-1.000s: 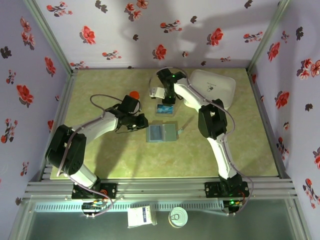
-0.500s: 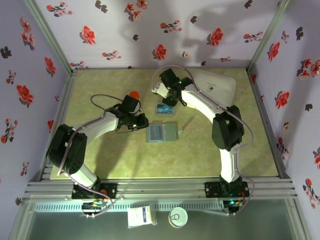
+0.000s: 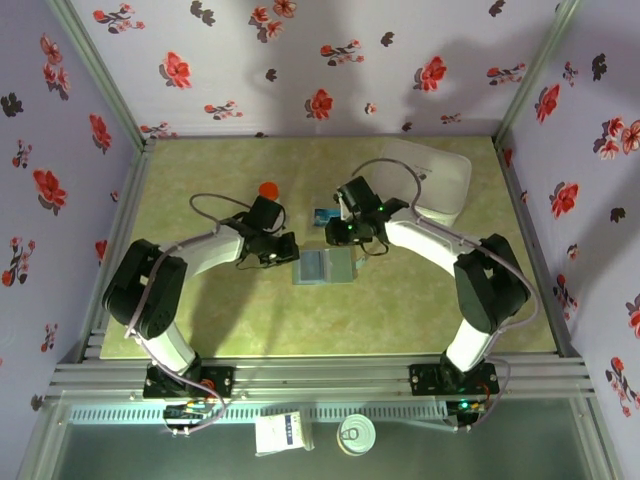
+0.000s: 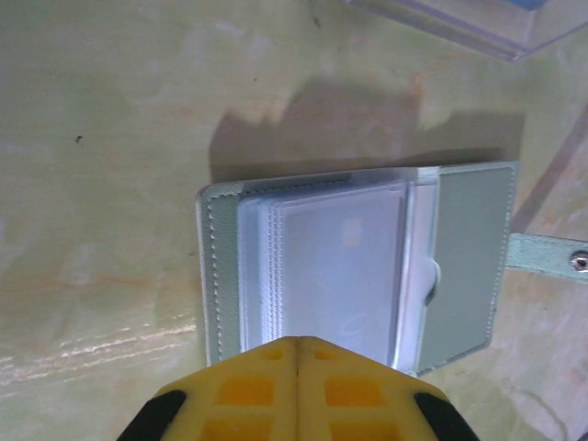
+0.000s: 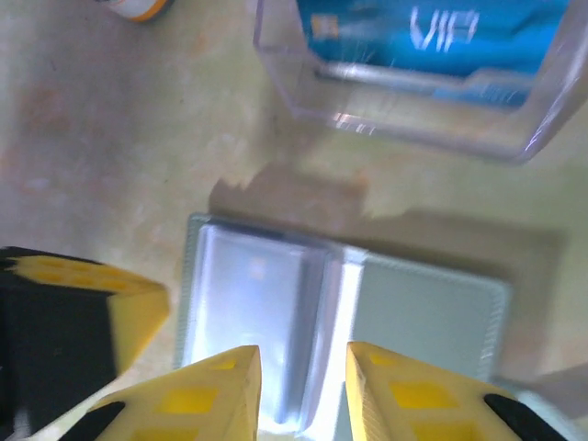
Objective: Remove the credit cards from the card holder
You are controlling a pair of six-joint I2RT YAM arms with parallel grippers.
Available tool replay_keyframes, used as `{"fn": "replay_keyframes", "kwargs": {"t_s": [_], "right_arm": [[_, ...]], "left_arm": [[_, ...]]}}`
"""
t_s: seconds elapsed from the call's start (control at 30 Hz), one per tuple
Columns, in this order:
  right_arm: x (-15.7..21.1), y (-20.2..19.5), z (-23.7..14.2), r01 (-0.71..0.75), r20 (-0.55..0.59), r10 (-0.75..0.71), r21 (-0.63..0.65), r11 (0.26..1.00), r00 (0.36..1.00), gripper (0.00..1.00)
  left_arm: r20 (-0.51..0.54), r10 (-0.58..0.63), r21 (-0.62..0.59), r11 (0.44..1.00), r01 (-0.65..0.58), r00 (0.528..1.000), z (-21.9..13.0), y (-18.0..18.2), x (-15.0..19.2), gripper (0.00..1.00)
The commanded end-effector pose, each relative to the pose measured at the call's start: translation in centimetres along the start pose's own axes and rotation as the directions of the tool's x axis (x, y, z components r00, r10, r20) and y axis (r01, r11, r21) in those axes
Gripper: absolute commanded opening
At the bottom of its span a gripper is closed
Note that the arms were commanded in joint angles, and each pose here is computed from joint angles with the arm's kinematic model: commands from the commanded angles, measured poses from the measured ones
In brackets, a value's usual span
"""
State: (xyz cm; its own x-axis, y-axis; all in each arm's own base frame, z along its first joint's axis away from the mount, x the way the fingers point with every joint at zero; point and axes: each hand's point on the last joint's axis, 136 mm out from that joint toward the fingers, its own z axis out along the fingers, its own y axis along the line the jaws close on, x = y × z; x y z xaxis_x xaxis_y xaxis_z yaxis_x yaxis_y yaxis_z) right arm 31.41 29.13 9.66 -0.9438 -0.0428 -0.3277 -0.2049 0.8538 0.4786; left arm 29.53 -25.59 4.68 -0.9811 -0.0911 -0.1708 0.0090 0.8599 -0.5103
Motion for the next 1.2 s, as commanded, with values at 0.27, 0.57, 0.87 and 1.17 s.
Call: {"fn": "replay_keyframes", "kwargs": {"t_s": [0.27, 0.57, 0.87, 1.17], "right_arm": [[1.8, 3.5, 1.7, -0.189, -0.097, 0.172, -0.219, 0.957, 0.980, 0.36], [2.6, 3.3, 3.7, -0.206, -0.149, 0.176, -0.215, 0.955, 0.973, 0.32], [4.1, 3.1, 5.5, -0.201, -0.212, 0.160, -0.189, 0.961, 0.964, 0.31], [4.7, 1.4, 6.0, -0.169, -0.214, 0.147, -0.089, 0.982, 0.966, 0.30]], "left_arm": [[-0.058, 0.025, -0.066, 0.997, -0.029, 0.998, 1.7, 1.8, 1.4, 0.01], [-0.021, 0.043, -0.084, 0.995, -0.045, 0.999, 0.8, 1.8, 1.1, 0.03], [-0.053, 0.032, -0.098, 0.995, -0.037, 0.998, 1.8, 2.5, 1.6, 0.00], [-0.067, 0.031, -0.125, 0.991, -0.039, 0.997, 1.8, 3.1, 1.8, 0.00]]}}
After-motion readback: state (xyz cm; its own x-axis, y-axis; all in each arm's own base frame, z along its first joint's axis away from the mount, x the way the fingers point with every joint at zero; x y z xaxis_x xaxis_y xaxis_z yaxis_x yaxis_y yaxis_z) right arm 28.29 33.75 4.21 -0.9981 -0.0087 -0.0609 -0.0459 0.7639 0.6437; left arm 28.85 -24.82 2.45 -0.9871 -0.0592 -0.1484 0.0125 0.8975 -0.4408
